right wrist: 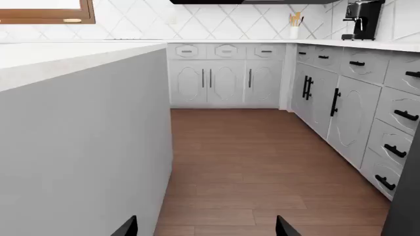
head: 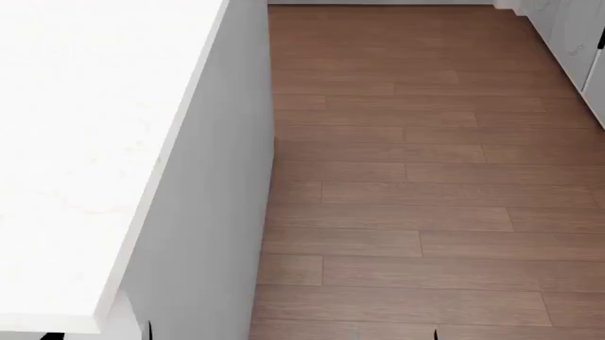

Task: Place the cup inside the bowl on the dining table and move the bowl to any counter.

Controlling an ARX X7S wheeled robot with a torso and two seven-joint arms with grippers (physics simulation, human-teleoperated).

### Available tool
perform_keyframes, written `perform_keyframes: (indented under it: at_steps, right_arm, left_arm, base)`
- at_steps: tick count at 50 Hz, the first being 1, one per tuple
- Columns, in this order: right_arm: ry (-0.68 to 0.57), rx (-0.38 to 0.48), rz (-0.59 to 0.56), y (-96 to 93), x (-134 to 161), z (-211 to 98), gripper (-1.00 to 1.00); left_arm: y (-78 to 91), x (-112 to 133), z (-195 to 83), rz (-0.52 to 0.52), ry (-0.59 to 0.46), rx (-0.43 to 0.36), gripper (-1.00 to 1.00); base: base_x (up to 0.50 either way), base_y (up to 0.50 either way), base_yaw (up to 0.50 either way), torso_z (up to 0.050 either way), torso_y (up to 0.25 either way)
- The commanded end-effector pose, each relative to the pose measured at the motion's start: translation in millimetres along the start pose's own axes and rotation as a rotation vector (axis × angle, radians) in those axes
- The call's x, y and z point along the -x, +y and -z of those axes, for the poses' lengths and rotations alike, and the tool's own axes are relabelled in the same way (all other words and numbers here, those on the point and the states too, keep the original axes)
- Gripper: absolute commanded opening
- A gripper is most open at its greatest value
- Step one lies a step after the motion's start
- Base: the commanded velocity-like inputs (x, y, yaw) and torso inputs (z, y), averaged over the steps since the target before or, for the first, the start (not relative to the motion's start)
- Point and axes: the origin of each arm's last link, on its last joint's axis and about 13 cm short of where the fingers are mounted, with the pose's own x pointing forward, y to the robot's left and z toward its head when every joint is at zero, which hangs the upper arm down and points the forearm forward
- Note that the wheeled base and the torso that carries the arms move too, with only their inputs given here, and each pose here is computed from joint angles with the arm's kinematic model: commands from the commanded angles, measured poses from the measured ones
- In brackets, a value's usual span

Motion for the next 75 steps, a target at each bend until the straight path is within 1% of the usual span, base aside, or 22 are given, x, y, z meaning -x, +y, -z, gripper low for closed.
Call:
perform_keyframes:
  at_steps: [1,7,8,13,16,23,26,43,46,51,60,75]
  right_arm:
    - [0.004,0.007,0.0,0.4,-0.2,0.4,1.0]
    - [0.001,0.008,-0.003,0.0,0.6,0.1,1.0]
    - [0.003,0.01,-0.004,0.0,0.5,0.3,1.0]
    - [0.009,0.01,-0.008,0.2,0.6,0.9,1.0]
    - [0.008,0.011,-0.011,0.2,0.8,1.0,1.0]
    - [-0.011,0.015,-0.009,-0.1,1.3,0.2,1.0]
    - [0.007,0.017,-0.022,0.8,1.1,1.2,1.0]
    - [0.014,0.008,-0.022,1.3,0.2,1.5,1.0]
    - [0.018,0.017,-0.028,1.6,-0.2,1.6,1.0]
    - [0.019,0.039,-0.04,2.0,-0.5,1.5,1.0]
    - [0.032,0.031,-0.02,1.6,-1.0,1.9,1.0]
    - [0.026,0.029,-0.022,1.8,-0.5,1.4,1.0]
  left_arm:
    - [0.8,-0.1,0.1,-0.002,0.0,-0.002,1.0]
    - [1.3,0.4,-0.4,0.005,0.007,0.004,1.0]
    - [1.1,-0.6,0.4,-0.003,0.013,-0.016,1.0]
    - [2.9,-0.3,-0.5,-0.008,0.007,-0.022,1.0]
    - [4.3,-0.8,0.8,-0.027,0.029,-0.037,1.0]
    - [5.2,0.4,-0.5,-0.015,0.01,-0.034,1.0]
    - [4.2,0.3,0.1,-0.014,0.014,-0.033,1.0]
    - [2.6,0.5,-0.2,-0.006,0.013,-0.036,1.0]
    - [3.2,-0.3,-0.7,-0.01,0.012,-0.034,1.0]
    - [4.2,0.3,0.2,-0.006,0.015,-0.036,1.0]
    - [2.6,-0.1,-0.2,-0.004,0.013,-0.038,1.0]
    - [3.8,0.4,0.8,0.001,0.017,-0.043,1.0]
  base:
    - [0.0,0.0,0.0,0.0,0.0]
    - [0.0,0.0,0.0,0.0,0.0]
    - [0.0,0.0,0.0,0.0,0.0]
    - [0.0,0.0,0.0,0.0,0.0]
    - [0.0,0.0,0.0,0.0,0.0]
    - [0.0,0.0,0.0,0.0,0.0]
    - [0.0,0.0,0.0,0.0,0.0]
    - [-0.37,0.0,0.0,0.0,0.0]
    - [-0.38,0.04,0.0,0.0,0.0]
    - [-0.15,0.33,0.0,0.0,0.0]
    - [-0.1,0.47,0.0,0.0,0.0]
    - [-0.18,0.5,0.0,0.0,0.0]
